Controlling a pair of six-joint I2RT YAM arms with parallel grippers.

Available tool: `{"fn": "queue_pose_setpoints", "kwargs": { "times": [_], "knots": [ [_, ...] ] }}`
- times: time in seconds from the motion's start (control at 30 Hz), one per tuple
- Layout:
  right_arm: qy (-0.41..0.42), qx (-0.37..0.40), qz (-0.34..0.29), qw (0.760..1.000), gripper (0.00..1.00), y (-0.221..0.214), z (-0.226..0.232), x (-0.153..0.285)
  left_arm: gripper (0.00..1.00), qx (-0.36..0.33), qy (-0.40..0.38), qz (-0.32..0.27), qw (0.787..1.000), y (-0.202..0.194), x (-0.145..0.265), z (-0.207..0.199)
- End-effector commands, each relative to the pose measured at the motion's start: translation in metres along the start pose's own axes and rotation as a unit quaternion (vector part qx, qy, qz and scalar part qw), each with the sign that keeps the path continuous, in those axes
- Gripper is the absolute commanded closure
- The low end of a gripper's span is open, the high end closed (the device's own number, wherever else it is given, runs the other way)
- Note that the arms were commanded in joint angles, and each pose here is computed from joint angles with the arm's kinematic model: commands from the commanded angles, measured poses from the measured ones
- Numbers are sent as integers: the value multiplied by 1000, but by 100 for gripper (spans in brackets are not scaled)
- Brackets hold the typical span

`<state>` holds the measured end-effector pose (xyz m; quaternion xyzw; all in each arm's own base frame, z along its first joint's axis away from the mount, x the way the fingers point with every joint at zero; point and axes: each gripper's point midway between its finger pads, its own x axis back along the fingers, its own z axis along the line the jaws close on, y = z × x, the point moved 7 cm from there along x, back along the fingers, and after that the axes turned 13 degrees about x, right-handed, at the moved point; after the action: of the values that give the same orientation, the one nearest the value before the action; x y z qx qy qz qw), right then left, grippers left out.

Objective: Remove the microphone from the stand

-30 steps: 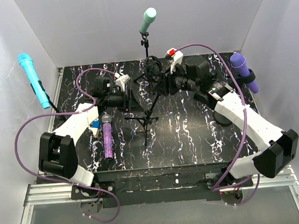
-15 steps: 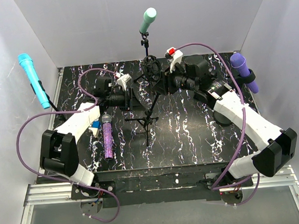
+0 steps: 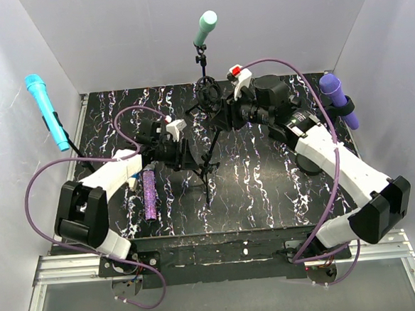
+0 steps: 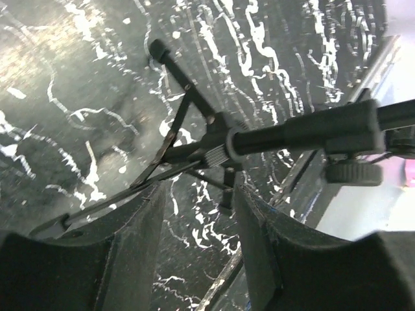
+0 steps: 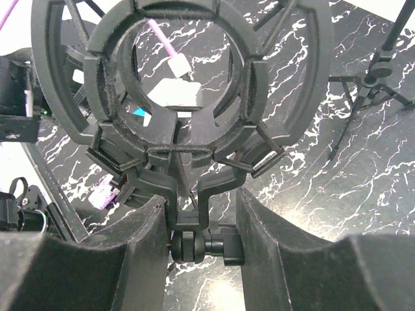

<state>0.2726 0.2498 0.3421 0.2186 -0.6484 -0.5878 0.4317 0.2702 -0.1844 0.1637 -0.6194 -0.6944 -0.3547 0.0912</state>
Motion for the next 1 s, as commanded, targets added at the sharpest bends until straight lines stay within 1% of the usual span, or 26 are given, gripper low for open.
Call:
{"fn": "queue_pose_setpoints", "kwargs": {
  "times": [0.0,0.2,0.33,0.4,0.43,0.47,0.5,0.53,0.57,0.67,0.7,0.77,0.83,0.9,0.97],
  "knots": [
    [-38,64,-34,997,99,27,-10,4,52,-54,47,-43,996,3,21,-4],
    [-85,148,-65,983,99,46,-25,7,43,-96,55,-93,989,12,40,-15],
    [-106,190,-55,975,99,47,-35,3,41,-108,64,-117,985,16,57,-18],
    [-121,205,-40,971,99,42,-42,-2,36,-107,67,-134,983,21,65,-22],
    [-130,208,-34,969,99,40,-45,-3,33,-105,65,-147,981,28,70,-28],
    [-140,209,-30,967,99,40,-48,-3,21,-107,60,-164,979,38,77,-39],
    [-141,209,-27,967,99,40,-48,-4,5,-112,57,-176,976,47,82,-47],
    [-141,207,-24,968,99,41,-48,-2,2,-117,55,-190,973,57,88,-57],
    [-140,206,-22,968,98,43,-48,-2,2,-117,60,-207,969,68,95,-66],
    [-126,194,-7,973,67,45,-44,2,2,-109,95,-253,957,100,117,-87],
    [-121,190,1,974,59,45,-43,4,2,-111,106,-268,951,109,126,-95],
    [-112,178,12,978,50,46,-39,8,2,-136,104,-279,945,123,141,-114],
    [-107,170,19,979,46,48,-37,12,2,-149,97,-318,931,139,159,-135],
    [-104,162,23,981,40,51,-35,17,2,-147,98,-379,908,155,179,-153],
    [-97,155,29,983,33,53,-34,23,2,-160,97,-440,878,172,200,-172]
  ]
}}
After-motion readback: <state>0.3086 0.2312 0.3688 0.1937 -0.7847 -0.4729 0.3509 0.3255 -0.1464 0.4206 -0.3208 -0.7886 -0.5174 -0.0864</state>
